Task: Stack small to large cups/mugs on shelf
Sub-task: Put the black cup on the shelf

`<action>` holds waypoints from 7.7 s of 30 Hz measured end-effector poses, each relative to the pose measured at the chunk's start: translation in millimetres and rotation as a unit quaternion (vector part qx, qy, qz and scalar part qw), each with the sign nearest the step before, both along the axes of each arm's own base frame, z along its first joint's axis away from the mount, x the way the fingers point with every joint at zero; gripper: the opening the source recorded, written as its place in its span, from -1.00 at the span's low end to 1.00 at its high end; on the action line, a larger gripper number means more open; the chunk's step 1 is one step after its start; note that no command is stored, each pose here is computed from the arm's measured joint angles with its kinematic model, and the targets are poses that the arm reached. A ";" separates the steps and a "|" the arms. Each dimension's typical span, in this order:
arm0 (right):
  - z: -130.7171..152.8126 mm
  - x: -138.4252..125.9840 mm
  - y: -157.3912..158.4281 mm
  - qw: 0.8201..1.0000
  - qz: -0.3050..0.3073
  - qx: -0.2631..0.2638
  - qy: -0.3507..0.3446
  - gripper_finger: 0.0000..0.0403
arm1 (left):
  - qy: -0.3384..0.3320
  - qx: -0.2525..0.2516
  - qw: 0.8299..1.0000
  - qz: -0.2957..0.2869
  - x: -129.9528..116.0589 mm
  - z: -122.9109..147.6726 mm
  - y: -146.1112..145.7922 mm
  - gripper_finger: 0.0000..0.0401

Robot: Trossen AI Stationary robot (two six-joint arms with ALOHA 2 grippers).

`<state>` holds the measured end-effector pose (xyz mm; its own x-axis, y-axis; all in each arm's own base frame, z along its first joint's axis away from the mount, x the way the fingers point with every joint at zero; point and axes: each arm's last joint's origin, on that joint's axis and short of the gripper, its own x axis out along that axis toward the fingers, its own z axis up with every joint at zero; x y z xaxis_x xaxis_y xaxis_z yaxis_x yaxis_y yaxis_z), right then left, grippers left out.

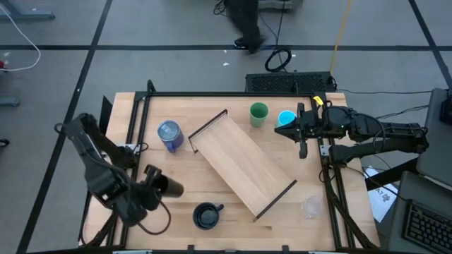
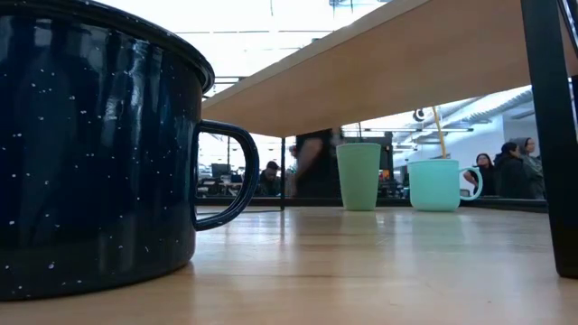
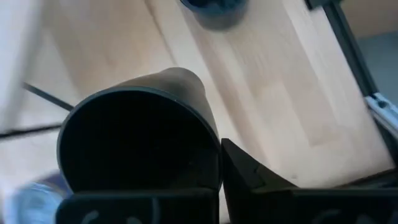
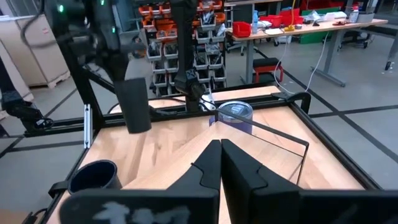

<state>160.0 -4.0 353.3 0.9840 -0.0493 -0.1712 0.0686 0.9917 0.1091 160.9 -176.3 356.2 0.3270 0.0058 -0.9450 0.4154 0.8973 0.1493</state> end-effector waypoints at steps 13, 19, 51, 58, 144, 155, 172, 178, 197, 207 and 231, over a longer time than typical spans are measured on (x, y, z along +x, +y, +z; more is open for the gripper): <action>-17.6 7.2 -0.1 1.000 0.000 0.000 0.003 -1.00 | -0.100 0.030 0.991 -0.081 5.1 47.1 22.1 -0.99; -22.3 12.6 -0.2 0.998 0.000 -0.001 -0.059 -1.00 | -0.145 0.074 0.982 -0.093 13.1 62.9 35.1 -1.00; -44.1 30.8 -1.4 0.998 -0.023 0.002 -0.063 -1.00 | -0.256 0.026 0.966 -0.020 48.0 93.0 64.4 -1.00; -48.1 36.0 -3.2 0.995 -0.079 -0.010 -0.053 -1.00 | -0.302 -0.087 0.934 0.171 52.7 98.9 63.6 -1.00; -33.0 144.1 55.8 0.999 -0.010 -0.024 -0.044 0.91 | -0.145 0.108 0.962 -0.205 55.6 97.8 128.2 -1.00; -34.4 152.7 52.9 0.996 0.002 -0.054 -0.071 0.90 | -0.130 0.095 0.968 -0.193 53.7 95.9 128.7 -1.00; -47.1 152.1 53.8 0.998 0.007 -0.054 -0.010 0.87 | -0.131 0.110 0.957 -0.236 54.1 96.0 128.3 -1.00; -46.2 156.8 52.9 0.998 0.002 -0.046 -0.049 0.87 | -0.128 0.112 0.957 -0.237 57.9 94.1 127.4 -1.00; -61.4 181.2 38.0 0.995 0.028 -0.002 -0.100 0.87 | -0.130 0.134 0.944 -0.272 61.6 93.3 126.7 -0.99; -67.4 184.8 37.5 0.995 0.052 0.000 -0.090 0.87 | -0.156 0.145 0.934 -0.286 65.7 96.5 125.7 -0.99; -55.8 157.5 31.3 0.998 0.003 -0.058 0.002 0.86 | -0.078 0.095 0.984 -0.129 81.4 77.8 138.8 -0.99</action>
<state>317.5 27.3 297.6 0.9838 -0.0622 -0.1683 0.0620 0.9981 -0.0062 242.3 -37.5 434.1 0.4811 0.0747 -0.8735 0.5848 0.7150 0.3832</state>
